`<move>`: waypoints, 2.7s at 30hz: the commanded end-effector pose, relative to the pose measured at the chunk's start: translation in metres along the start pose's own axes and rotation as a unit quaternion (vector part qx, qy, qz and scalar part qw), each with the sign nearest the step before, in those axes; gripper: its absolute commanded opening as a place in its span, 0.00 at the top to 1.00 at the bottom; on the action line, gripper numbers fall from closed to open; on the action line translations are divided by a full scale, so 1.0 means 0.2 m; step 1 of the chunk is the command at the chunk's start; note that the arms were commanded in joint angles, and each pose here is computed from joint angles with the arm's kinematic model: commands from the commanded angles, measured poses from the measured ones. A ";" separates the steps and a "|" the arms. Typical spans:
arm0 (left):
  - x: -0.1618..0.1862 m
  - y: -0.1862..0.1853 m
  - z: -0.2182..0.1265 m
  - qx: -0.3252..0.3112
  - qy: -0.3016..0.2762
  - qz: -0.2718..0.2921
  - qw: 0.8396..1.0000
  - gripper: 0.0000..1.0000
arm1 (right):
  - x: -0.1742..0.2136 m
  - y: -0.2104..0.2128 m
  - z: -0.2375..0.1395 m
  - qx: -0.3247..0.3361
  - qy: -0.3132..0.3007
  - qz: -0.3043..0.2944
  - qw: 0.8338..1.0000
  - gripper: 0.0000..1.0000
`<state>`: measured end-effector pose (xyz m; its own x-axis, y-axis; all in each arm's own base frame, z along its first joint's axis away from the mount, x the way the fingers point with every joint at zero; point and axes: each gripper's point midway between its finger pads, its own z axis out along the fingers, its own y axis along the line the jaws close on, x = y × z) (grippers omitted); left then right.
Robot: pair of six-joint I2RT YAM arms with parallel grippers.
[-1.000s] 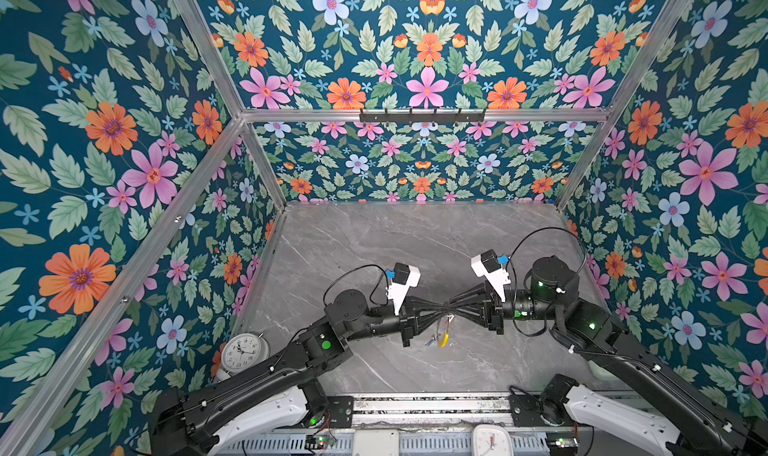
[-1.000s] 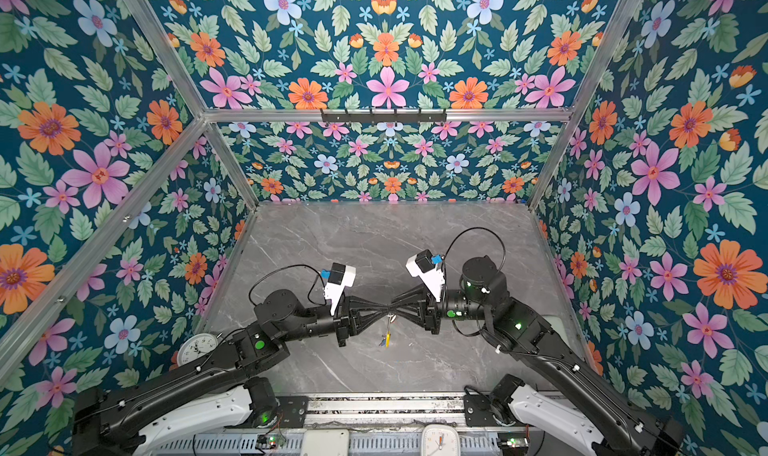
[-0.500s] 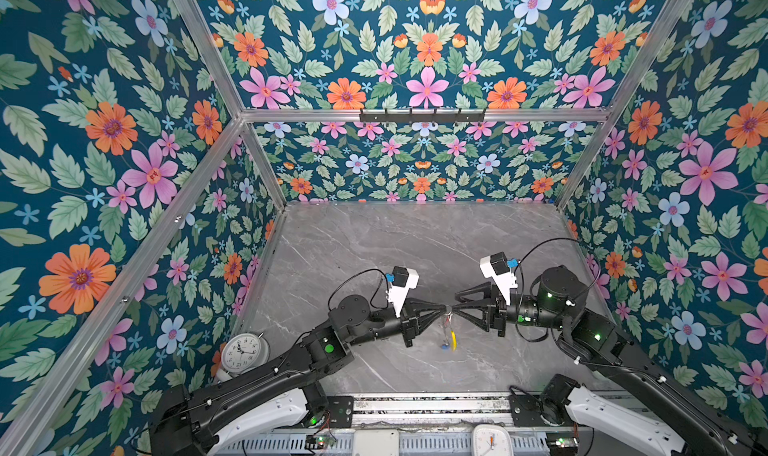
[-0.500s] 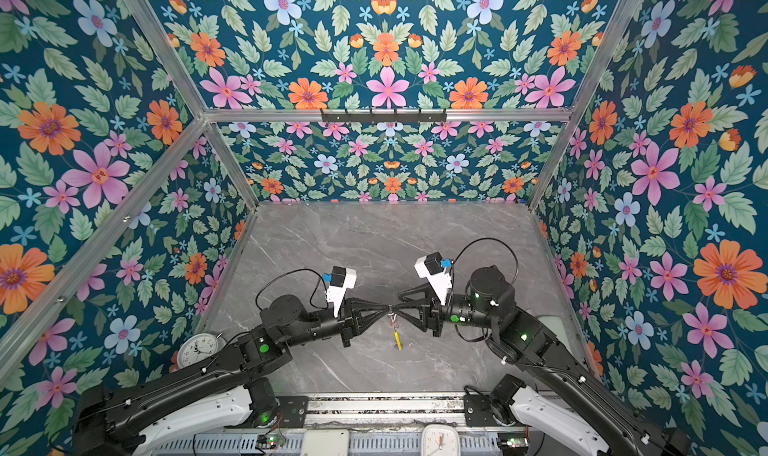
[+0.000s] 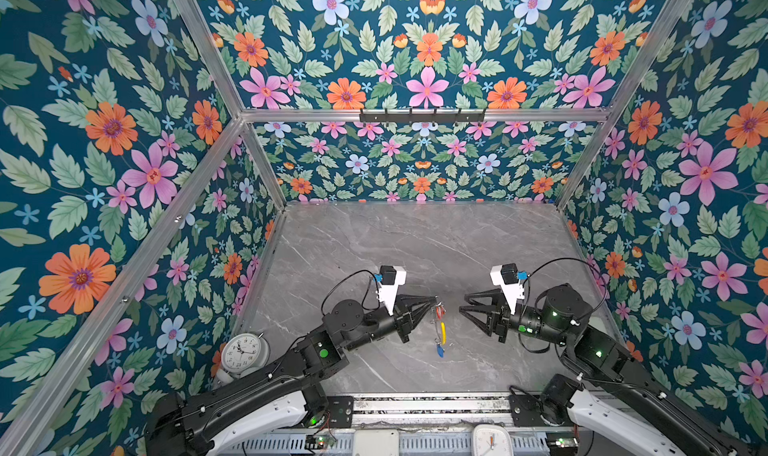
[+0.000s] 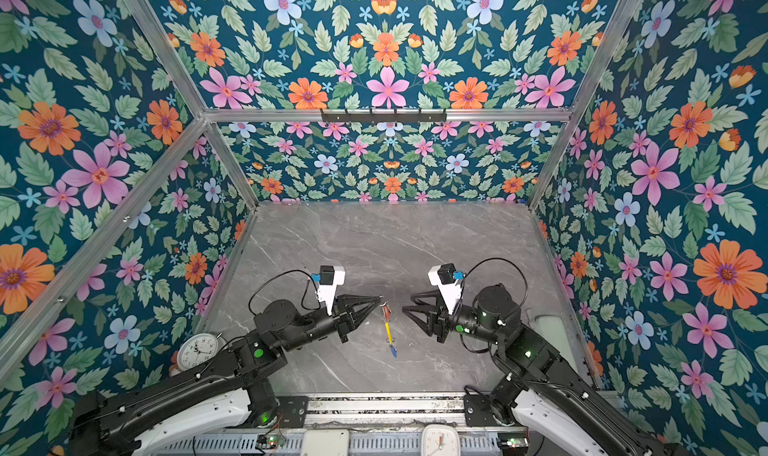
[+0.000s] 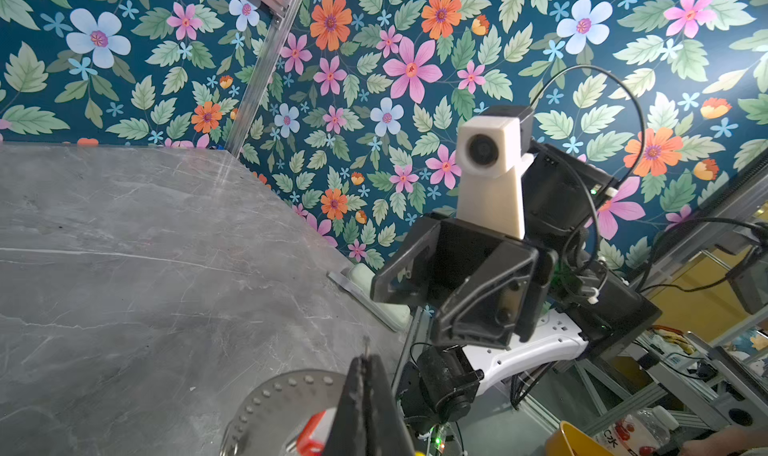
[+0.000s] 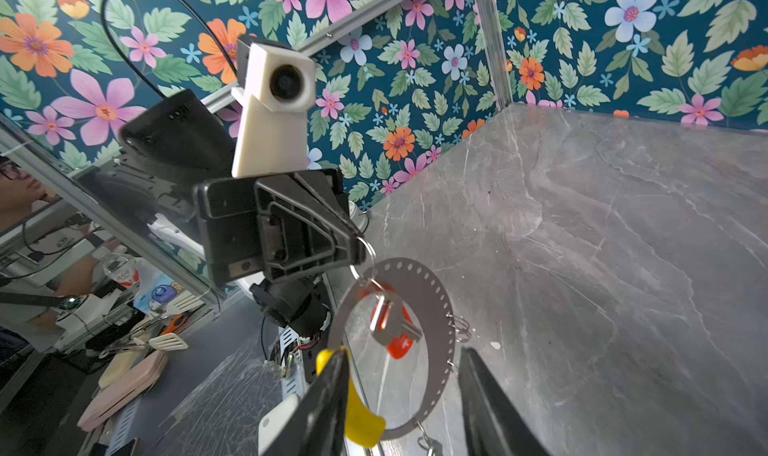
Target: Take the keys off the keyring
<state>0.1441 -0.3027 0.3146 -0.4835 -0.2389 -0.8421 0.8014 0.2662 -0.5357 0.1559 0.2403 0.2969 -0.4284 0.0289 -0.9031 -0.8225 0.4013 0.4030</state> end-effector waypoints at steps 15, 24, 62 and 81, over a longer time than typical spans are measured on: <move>-0.05 -0.08 0.04 0.049 -0.021 -0.017 0.998 1.00 | 0.07 0.03 0.16 -0.027 0.011 -0.046 0.999 0.50; -0.04 -0.10 0.04 0.058 -0.016 -0.020 0.998 1.00 | 0.04 0.03 0.18 -0.024 0.014 -0.061 0.998 0.55; -0.07 -0.17 -0.03 0.112 -0.060 0.015 0.992 1.00 | 0.19 0.12 0.25 -0.068 0.090 -0.062 0.992 1.00; -0.05 -0.25 -0.07 0.149 -0.046 0.049 0.987 1.00 | -0.19 0.30 0.01 -0.077 -0.007 -0.090 0.993 0.58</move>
<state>0.1104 -0.3045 0.3328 -0.4232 -0.2718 -0.8643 0.8908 0.0492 -0.4517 0.1246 0.2601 0.3439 -0.2581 -0.0524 -0.9647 -0.9263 0.2972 0.2317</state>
